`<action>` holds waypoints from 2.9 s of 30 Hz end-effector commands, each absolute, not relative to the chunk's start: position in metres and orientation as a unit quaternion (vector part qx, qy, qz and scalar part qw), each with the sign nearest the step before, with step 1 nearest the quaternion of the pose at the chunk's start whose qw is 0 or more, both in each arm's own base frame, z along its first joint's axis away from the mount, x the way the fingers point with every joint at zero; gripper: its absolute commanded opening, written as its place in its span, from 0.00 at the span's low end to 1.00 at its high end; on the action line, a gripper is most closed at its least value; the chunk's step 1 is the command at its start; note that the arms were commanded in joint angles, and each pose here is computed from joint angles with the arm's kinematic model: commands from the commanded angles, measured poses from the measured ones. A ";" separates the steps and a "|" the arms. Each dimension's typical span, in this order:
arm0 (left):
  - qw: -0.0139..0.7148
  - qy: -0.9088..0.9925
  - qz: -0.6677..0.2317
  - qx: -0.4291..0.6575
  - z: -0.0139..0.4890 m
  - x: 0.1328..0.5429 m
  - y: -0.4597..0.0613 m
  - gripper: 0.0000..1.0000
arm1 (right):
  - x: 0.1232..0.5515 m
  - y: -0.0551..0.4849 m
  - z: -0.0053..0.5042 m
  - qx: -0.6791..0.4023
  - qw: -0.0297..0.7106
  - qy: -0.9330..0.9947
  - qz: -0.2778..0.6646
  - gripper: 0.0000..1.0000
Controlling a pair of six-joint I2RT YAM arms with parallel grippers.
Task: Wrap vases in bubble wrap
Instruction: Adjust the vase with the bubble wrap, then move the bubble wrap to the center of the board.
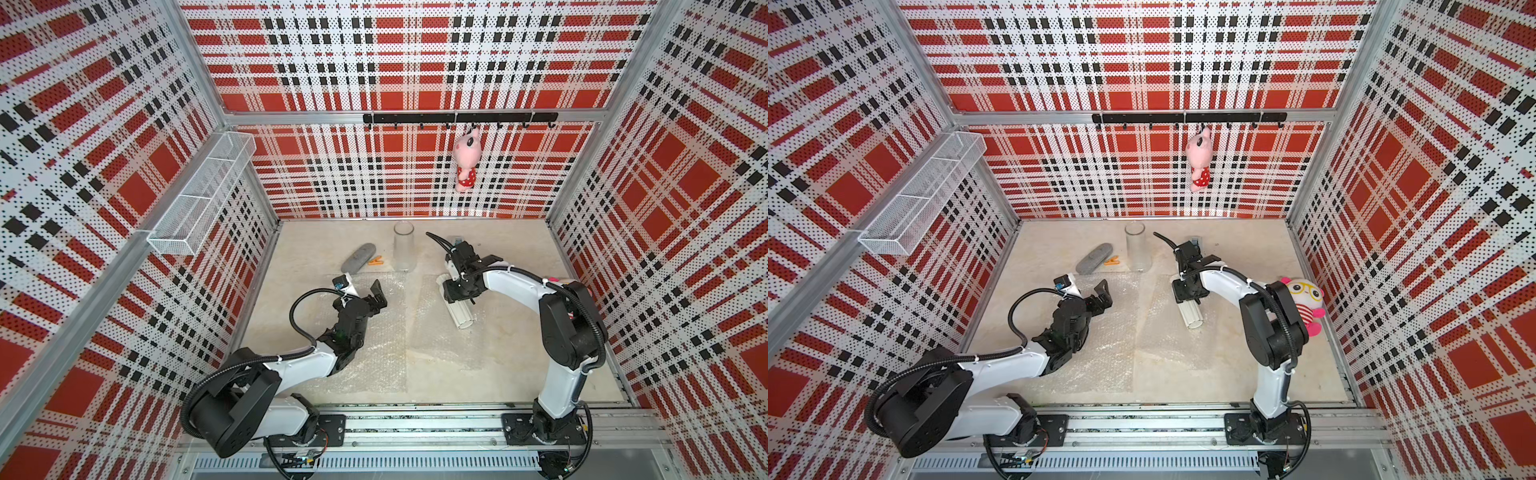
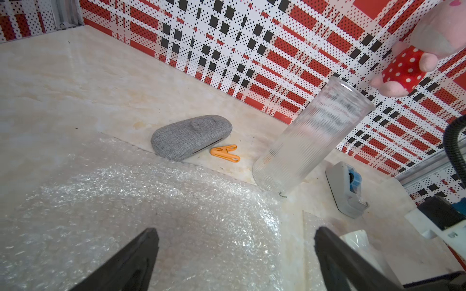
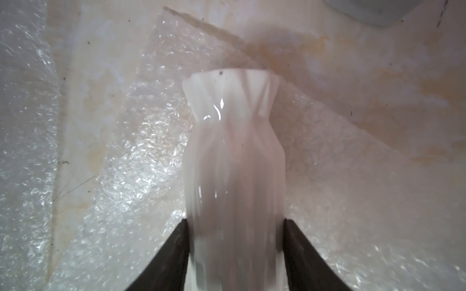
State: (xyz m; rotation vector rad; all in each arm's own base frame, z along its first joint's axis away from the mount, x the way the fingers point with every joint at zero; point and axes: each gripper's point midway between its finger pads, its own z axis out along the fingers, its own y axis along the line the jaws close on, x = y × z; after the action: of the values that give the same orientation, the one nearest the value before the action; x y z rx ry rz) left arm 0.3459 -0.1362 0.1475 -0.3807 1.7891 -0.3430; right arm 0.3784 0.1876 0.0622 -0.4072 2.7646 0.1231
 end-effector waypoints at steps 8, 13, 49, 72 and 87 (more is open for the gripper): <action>0.602 0.771 -0.133 -0.159 0.148 0.348 -0.134 1.00 | 0.365 0.168 0.074 -0.200 0.157 0.967 -0.002 0.62; 0.602 0.771 -0.130 -0.159 0.148 0.348 -0.133 1.00 | 0.355 0.169 0.055 -0.208 0.129 0.970 0.004 0.75; 0.558 0.782 -0.271 -0.055 0.172 0.299 -0.253 0.86 | 0.348 0.138 0.115 -0.163 0.282 0.944 0.045 0.25; 0.326 0.920 -0.216 -0.028 0.005 0.287 -0.336 0.71 | 0.349 0.141 0.131 -0.148 0.307 0.934 0.111 0.21; 0.364 0.894 -0.259 -0.024 0.071 0.305 -0.328 0.73 | 0.334 0.183 0.113 -0.323 0.261 0.910 0.015 0.22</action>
State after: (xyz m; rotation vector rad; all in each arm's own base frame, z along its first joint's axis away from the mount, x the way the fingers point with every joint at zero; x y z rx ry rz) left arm 0.3117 -0.3276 0.0451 -0.1066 2.3282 -0.6452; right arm 0.3242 0.1872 0.1028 -0.7983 2.5097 0.1506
